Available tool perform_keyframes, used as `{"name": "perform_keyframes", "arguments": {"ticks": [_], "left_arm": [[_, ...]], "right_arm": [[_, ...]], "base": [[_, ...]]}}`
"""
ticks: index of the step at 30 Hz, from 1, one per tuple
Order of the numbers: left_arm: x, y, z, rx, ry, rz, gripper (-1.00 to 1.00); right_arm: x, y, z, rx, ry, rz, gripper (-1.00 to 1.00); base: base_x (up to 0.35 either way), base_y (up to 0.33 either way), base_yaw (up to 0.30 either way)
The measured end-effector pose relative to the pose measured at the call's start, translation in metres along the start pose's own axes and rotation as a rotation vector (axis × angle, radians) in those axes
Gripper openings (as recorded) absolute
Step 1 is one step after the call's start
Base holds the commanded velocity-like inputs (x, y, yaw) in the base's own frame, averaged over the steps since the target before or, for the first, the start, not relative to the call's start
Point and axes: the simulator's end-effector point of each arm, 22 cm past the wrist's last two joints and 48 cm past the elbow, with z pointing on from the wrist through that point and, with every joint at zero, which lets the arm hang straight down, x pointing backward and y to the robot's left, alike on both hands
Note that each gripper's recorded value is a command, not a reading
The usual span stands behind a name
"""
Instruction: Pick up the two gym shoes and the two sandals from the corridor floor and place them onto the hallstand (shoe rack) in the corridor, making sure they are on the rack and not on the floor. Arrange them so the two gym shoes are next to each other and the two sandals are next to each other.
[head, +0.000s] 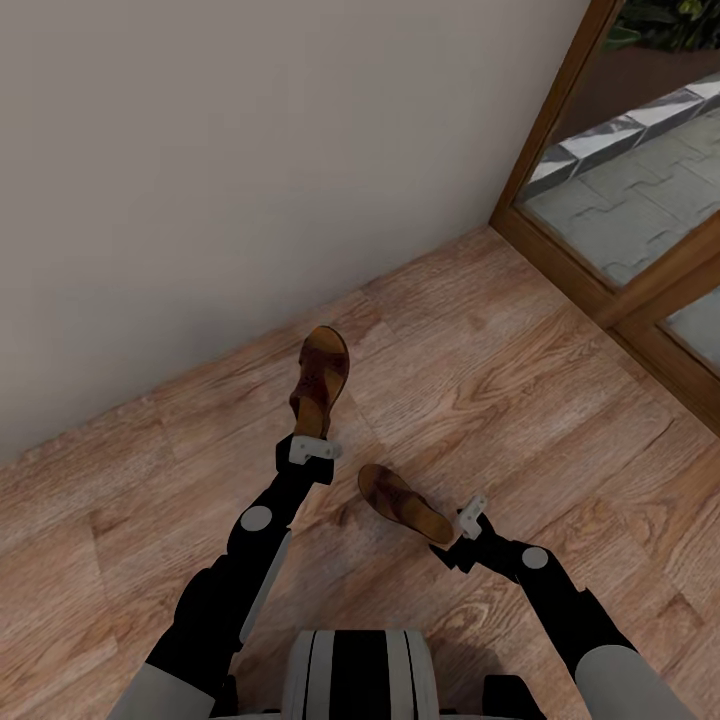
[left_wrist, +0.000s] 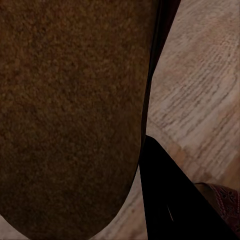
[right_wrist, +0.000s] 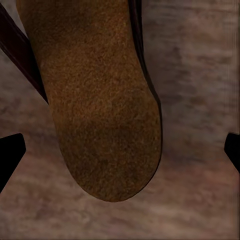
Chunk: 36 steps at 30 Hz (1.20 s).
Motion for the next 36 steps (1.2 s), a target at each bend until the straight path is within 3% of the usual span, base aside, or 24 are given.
{"name": "perform_keyframes", "arguments": {"ticks": [36], "left_arm": [[0.017, -0.002, 0.005, 0.005, 0.026, -0.005, -1.0]], "right_arm": [[0.013, 0.003, 0.006, -0.009, 0.018, 0.01, 1.0]], "base": [[0.017, 0.005, 0.0]]}}
